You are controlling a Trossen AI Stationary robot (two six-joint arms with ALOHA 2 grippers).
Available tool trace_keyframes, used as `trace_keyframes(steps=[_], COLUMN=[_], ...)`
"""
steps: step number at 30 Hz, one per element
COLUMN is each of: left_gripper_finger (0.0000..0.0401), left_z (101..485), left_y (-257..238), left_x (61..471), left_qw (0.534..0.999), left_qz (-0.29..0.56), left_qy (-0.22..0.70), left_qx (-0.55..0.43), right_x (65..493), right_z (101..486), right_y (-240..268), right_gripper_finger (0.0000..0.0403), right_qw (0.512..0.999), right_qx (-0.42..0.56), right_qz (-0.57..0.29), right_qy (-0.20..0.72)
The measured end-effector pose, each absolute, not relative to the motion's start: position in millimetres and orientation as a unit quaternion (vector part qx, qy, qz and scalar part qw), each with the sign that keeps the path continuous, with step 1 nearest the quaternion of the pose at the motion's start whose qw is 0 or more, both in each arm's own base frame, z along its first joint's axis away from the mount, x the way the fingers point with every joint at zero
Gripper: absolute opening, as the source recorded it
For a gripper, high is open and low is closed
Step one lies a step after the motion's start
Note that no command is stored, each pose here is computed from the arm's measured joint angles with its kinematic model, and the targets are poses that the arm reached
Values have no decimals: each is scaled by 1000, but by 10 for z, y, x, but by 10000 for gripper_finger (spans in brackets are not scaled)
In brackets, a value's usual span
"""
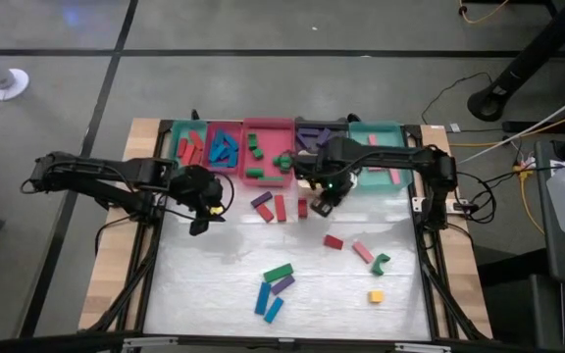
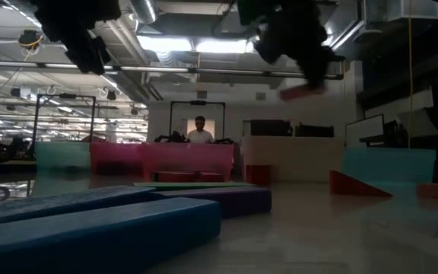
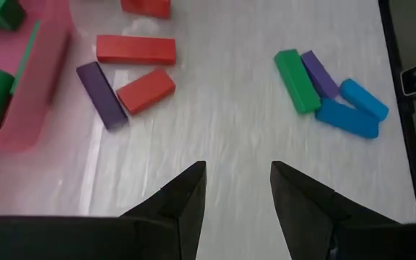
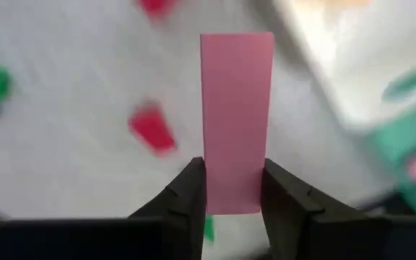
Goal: Sort blocks
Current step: Put the pink block into the right green bin
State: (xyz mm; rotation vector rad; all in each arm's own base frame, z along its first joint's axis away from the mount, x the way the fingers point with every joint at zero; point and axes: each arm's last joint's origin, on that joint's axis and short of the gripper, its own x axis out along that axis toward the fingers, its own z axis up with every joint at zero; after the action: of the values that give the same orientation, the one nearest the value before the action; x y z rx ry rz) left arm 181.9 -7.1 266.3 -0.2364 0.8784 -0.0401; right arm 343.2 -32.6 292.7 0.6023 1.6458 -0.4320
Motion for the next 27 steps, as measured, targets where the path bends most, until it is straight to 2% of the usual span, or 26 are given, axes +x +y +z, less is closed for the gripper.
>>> trace_keyframes(steps=[2, 10, 14, 20, 27], left_gripper_finger=[143, 143, 143, 143, 143], left_z=[2623, 2594, 2614, 2654, 2631], left_y=[-72, -74, -74, -76, -74], left_x=[1842, 1925, 1967, 2066, 2317], left_qw=[903, 921, 927, 938, 945], left_qz=[-20, -21, -21, -21, -4], left_qy=[413, 368, 350, 311, 261], left_qx=[-117, -128, -137, -154, -195], right_x=[3403, 3090, 2819, 2280, 1922], right_z=[3024, 3171, 3116, 2879, 2500], right_y=[-343, -555, -742, -1010, -1178], right_gripper_finger=[108, 105, 107, 110, 137], right_qw=[649, 671, 652, 590, 511], right_qx=[245, 141, 128, 157, 181], right_qz=[-192, -283, -296, -323, -349], right_qy=[694, 670, 686, 723, 765])
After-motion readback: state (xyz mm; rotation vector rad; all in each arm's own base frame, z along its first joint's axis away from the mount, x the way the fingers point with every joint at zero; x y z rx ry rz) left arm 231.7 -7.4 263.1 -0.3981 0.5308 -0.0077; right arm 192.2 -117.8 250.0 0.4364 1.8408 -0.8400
